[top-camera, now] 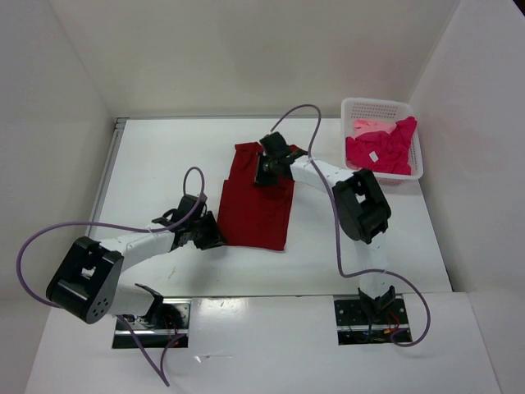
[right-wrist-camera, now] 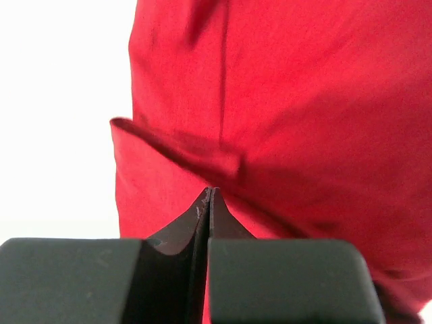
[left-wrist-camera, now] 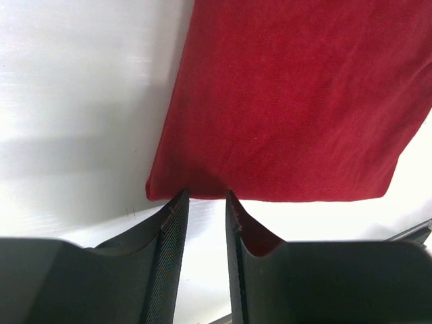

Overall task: Fold and stack the t-shirts
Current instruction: Fold the folded rectangular tshirt in 1/3 of the way, then grab one side of the 2/3 rectangular tshirt with both arms

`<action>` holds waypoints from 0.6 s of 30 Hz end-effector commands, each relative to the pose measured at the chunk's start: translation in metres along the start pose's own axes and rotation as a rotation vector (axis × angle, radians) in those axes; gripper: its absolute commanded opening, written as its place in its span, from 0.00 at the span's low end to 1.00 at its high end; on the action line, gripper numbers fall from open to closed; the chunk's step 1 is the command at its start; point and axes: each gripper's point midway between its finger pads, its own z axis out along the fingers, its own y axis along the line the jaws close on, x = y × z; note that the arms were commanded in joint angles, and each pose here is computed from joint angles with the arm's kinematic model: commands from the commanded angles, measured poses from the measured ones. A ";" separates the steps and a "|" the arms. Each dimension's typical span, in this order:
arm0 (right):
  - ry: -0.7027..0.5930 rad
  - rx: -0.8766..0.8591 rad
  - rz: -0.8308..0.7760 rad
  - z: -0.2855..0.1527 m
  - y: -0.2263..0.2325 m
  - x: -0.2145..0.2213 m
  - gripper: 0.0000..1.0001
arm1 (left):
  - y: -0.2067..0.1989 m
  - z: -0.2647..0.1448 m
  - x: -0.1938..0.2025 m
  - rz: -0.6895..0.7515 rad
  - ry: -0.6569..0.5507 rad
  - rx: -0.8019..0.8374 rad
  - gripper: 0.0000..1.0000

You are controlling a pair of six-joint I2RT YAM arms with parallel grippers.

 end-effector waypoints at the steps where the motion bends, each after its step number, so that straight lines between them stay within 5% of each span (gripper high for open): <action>1: -0.121 0.018 0.009 -0.010 -0.004 -0.050 0.00 | 0.009 -0.001 0.005 0.017 0.006 -0.027 0.38; 8: -0.095 -0.008 0.027 -0.039 -0.005 -0.030 0.00 | -0.003 -0.020 -0.012 0.067 -0.051 -0.029 0.42; 14: -0.130 -0.078 0.143 -0.111 -0.005 0.000 0.00 | 0.010 -0.034 -0.029 0.006 -0.091 -0.024 0.47; 18: -0.069 -0.050 0.238 -0.131 -0.038 0.062 0.20 | 0.024 -0.028 -0.018 -0.022 -0.046 -0.048 0.53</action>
